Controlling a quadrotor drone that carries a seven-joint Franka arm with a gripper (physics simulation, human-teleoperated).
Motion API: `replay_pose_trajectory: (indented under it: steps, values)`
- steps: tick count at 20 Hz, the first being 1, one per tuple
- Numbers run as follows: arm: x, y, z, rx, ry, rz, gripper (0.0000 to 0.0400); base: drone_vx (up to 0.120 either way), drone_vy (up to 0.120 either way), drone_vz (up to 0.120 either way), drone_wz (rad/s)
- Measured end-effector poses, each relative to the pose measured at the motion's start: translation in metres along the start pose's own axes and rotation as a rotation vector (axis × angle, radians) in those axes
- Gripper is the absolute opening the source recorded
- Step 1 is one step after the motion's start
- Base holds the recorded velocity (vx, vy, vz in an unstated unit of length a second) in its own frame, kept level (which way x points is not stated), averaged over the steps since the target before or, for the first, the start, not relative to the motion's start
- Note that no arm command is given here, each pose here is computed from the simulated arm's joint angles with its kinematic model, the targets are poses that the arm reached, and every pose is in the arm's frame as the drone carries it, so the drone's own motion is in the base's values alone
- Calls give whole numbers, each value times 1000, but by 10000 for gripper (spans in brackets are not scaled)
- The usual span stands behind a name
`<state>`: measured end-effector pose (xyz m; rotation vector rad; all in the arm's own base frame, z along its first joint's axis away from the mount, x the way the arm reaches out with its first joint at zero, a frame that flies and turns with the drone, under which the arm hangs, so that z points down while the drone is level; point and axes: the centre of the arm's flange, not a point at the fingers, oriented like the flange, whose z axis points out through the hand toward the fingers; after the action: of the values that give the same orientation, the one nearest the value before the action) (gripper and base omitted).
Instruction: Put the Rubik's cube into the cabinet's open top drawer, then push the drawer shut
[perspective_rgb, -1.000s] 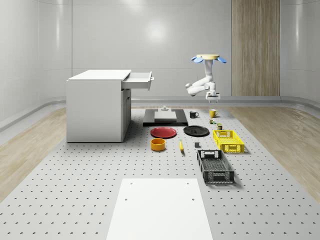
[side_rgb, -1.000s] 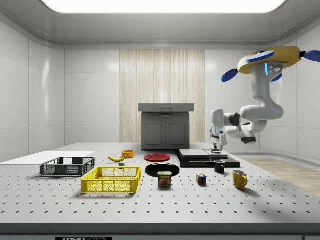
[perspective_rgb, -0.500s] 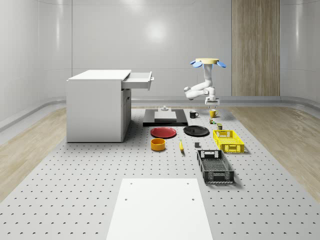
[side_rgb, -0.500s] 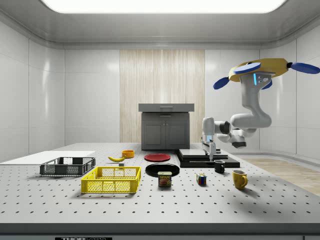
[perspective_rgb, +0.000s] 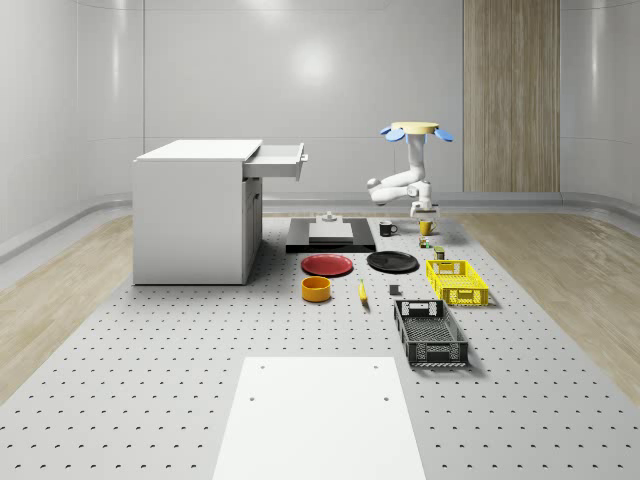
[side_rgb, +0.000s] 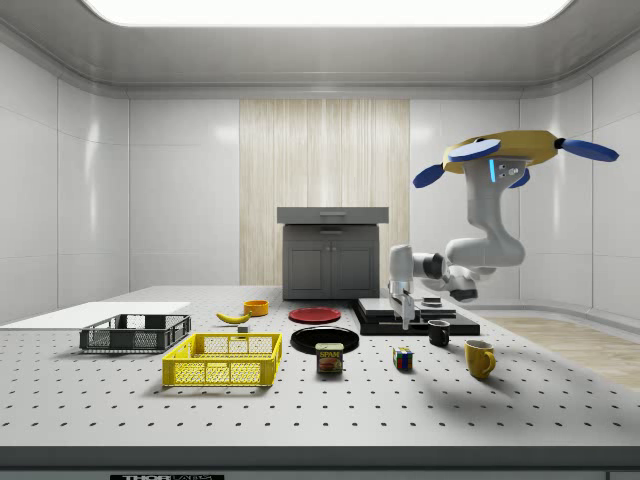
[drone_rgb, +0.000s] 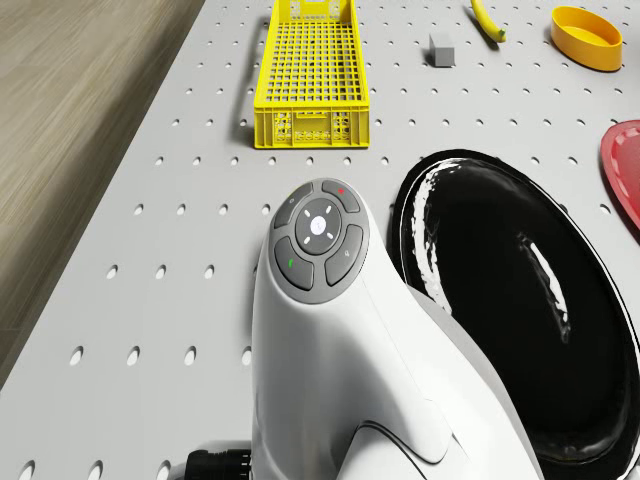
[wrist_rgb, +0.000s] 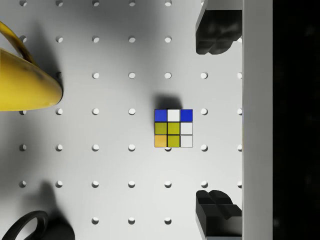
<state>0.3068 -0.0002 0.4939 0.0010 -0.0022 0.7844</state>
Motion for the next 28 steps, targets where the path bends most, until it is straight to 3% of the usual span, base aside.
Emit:
replay_pose_trajectory:
  steps: [3,12,28]
  values:
    - [0,0,9,0,0,0,400,0,0,-13,0]
    - [0,0,29,0,0,0,400,0,-22,-120,0]
    - [0,0,69,-1,0,1,389,0,0,-5,0]
